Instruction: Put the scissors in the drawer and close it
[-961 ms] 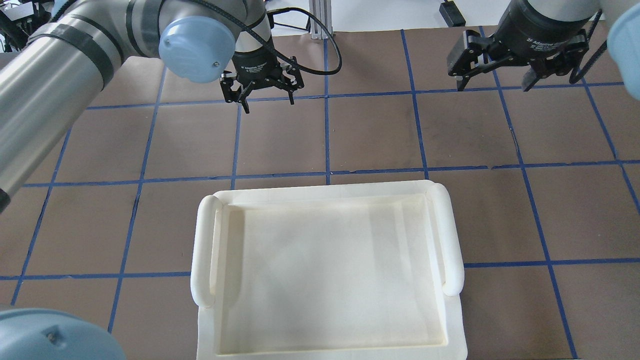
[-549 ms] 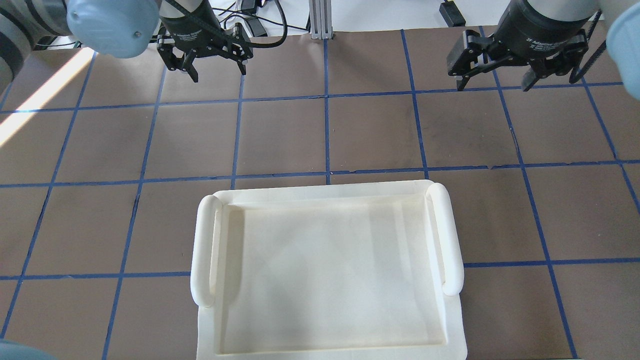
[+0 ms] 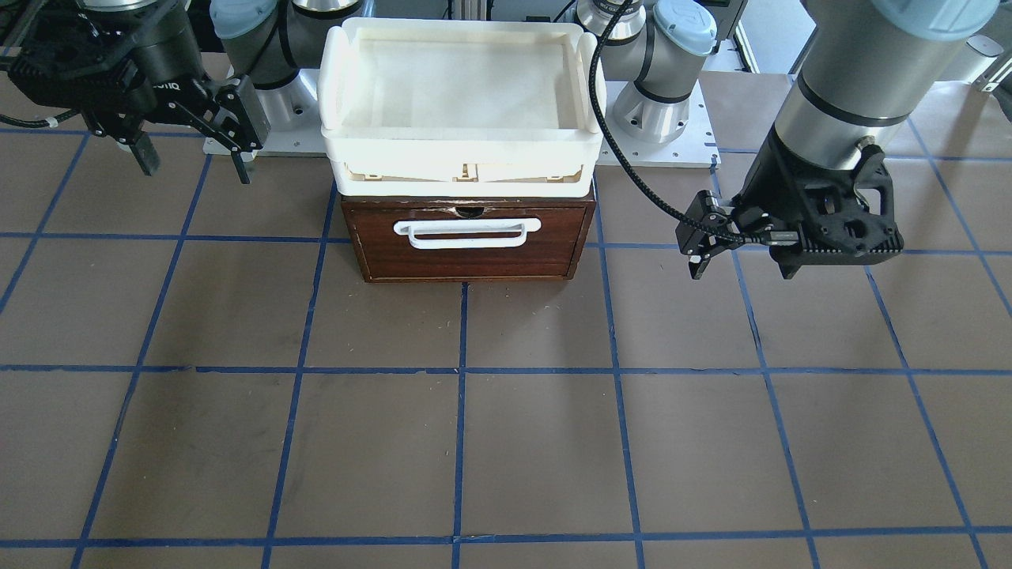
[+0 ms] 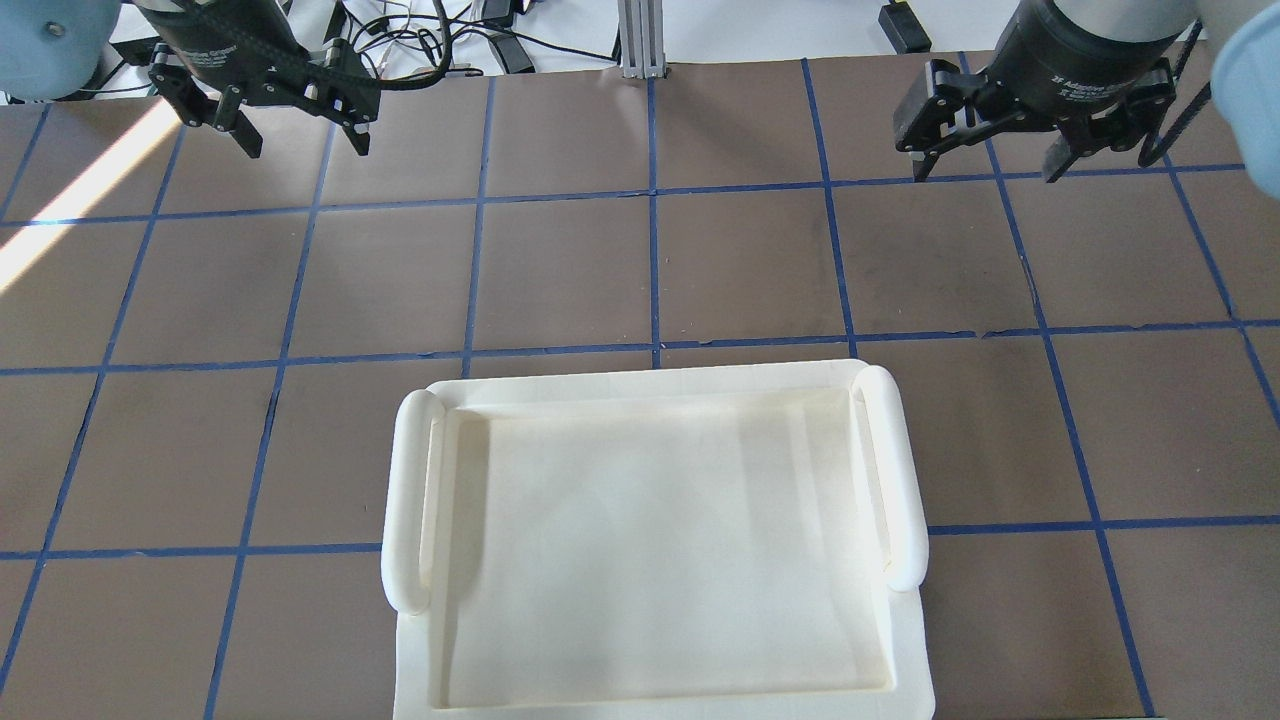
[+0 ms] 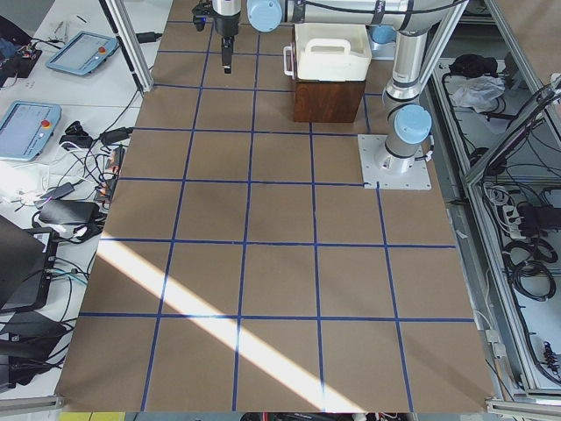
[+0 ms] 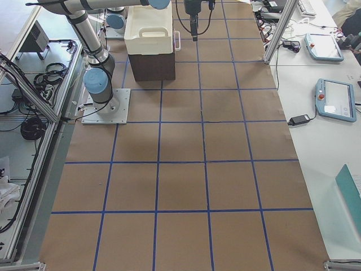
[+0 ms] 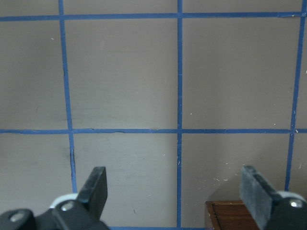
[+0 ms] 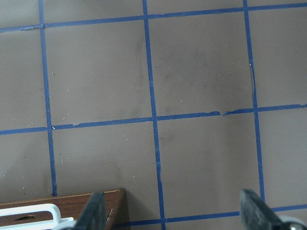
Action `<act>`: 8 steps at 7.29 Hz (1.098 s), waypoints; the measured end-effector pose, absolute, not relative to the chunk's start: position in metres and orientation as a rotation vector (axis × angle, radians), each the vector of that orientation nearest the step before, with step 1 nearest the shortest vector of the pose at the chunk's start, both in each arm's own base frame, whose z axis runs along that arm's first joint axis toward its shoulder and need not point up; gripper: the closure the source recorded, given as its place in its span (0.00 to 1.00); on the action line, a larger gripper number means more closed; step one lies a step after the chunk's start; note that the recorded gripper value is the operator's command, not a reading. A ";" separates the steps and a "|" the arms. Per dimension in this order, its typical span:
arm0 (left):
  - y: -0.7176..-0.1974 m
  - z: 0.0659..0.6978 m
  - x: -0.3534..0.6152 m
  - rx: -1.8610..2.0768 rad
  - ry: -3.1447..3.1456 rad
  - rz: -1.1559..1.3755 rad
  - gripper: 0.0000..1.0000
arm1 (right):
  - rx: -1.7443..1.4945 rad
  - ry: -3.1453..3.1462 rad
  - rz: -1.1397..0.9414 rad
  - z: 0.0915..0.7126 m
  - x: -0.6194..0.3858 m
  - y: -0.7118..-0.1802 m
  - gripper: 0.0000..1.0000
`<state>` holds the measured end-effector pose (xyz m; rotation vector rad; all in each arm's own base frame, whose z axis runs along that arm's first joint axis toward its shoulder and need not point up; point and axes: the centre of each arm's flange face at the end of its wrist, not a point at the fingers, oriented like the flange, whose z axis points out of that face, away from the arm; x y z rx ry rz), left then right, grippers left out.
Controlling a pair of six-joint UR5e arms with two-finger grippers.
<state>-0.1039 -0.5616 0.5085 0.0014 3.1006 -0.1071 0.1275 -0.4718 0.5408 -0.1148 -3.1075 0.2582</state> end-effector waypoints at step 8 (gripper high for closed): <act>-0.520 0.498 -0.097 -0.057 3.113 -0.068 0.00 | -0.115 -3.107 0.253 0.540 0.127 -0.472 0.00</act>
